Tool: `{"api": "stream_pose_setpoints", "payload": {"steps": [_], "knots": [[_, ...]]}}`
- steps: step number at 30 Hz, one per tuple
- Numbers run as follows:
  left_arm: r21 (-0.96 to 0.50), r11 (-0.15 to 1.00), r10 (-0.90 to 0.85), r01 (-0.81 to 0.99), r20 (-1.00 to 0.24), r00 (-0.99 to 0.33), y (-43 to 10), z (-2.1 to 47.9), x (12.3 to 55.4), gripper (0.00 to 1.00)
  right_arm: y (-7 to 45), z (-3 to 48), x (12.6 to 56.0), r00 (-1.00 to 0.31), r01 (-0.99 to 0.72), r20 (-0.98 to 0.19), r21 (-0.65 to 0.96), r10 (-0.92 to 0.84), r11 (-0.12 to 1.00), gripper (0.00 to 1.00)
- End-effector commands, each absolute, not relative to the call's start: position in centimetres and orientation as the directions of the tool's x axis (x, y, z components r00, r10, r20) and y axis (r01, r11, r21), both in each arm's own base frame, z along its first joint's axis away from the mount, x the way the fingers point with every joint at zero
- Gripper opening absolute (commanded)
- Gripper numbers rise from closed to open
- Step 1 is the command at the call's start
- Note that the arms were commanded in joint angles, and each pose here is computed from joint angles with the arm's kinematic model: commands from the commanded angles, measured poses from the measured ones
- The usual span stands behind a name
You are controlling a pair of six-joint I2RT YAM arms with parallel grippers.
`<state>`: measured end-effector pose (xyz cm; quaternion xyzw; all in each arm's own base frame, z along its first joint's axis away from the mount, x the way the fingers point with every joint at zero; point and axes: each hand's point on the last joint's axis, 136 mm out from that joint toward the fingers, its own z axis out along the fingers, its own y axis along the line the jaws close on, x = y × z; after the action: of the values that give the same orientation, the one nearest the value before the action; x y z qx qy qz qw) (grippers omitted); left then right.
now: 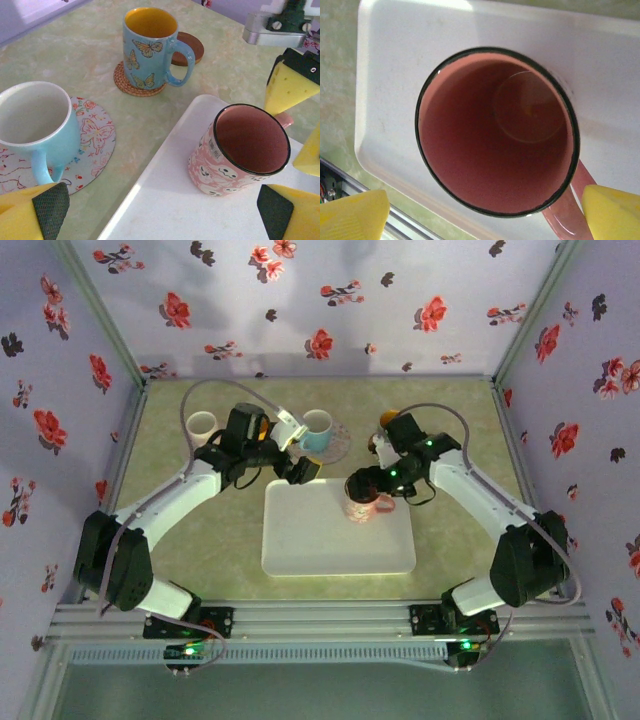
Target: Place the cup by the coaster
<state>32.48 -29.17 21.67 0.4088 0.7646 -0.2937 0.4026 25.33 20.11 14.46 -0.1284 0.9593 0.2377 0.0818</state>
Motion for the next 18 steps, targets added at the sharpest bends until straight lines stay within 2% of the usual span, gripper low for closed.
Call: {"api": "stream_pose_setpoints", "payload": {"steps": [1, 12, 18], "knots": [[-0.109, 0.472, 0.383, 0.875, -0.868, -0.315, -29.5, 21.9, 32.0, 1.00, 20.2, 14.3, 23.4, -0.960, -0.275, -0.170, 0.457, -0.220, 0.846, 1.00], [-0.106, 0.463, 0.382, 0.880, -0.872, -0.306, -29.6, 22.0, 31.8, 1.00, 21.5, 14.3, 21.2, -0.941, -0.338, -0.178, 0.459, -0.288, 0.821, 1.00], [-0.106, 0.462, 0.386, 0.880, -0.870, -0.307, -29.4, 21.8, 31.6, 1.00, 20.9, 13.2, 20.5, -0.923, -0.383, -0.194, 0.368, -0.333, 0.847, 1.00]]}}
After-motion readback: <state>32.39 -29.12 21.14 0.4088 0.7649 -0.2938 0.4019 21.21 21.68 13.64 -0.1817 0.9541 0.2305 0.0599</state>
